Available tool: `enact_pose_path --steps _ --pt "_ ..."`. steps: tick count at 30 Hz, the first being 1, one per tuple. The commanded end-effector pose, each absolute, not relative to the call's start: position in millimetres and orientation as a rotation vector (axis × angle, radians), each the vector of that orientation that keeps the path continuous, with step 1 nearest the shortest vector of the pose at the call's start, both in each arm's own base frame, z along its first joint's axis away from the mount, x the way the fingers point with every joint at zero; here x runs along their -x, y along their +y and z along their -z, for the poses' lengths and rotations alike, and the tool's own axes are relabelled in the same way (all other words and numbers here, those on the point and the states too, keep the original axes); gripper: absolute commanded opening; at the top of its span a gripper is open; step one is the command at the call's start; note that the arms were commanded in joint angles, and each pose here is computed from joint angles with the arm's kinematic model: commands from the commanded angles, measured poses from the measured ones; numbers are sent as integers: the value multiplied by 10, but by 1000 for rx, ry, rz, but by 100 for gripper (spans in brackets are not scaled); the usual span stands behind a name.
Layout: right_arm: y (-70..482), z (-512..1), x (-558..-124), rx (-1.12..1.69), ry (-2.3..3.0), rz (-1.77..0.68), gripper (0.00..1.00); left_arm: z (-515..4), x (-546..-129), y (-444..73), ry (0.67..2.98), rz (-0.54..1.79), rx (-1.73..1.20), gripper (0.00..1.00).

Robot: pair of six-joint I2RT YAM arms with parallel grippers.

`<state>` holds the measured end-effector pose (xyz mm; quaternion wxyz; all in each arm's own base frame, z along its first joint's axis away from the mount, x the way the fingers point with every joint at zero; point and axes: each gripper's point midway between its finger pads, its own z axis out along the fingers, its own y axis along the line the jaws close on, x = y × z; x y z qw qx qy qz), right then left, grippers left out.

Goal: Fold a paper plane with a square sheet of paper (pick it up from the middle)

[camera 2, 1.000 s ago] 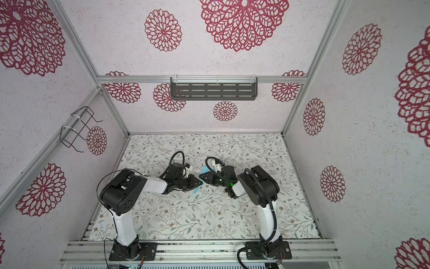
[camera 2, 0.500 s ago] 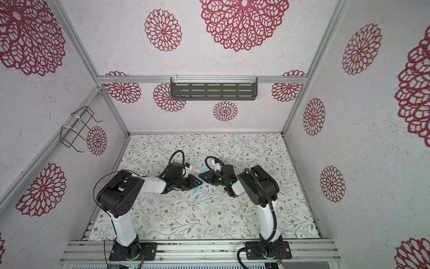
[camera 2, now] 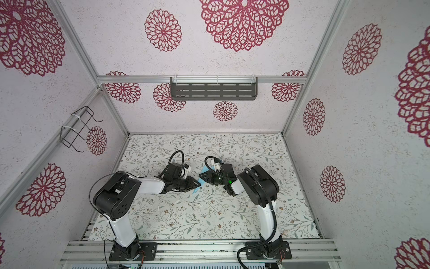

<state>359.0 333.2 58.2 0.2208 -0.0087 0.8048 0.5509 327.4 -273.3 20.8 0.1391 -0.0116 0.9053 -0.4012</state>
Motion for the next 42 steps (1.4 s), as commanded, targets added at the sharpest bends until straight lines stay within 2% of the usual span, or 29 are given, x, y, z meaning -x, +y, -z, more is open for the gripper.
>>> enact_pose_path --steps 1,11,30,36,42 --pt "3354 -631 -3660 29 2202 -1517 35 -219 -3301 -2705 2618 1122 13 30" --pt "3344 -593 -3689 2 2225 -1498 35 -64 -3250 -2639 2679 1044 -4 28" --pt "3382 -921 -3656 87 2155 -1540 35 111 -3248 -2486 2737 913 80 14" --pt "3363 -976 -3540 148 2153 -1535 35 119 -3248 -2471 2754 901 106 13" --pt "3388 -810 -3425 189 2223 -1488 35 128 -3239 -2487 2793 899 107 13"
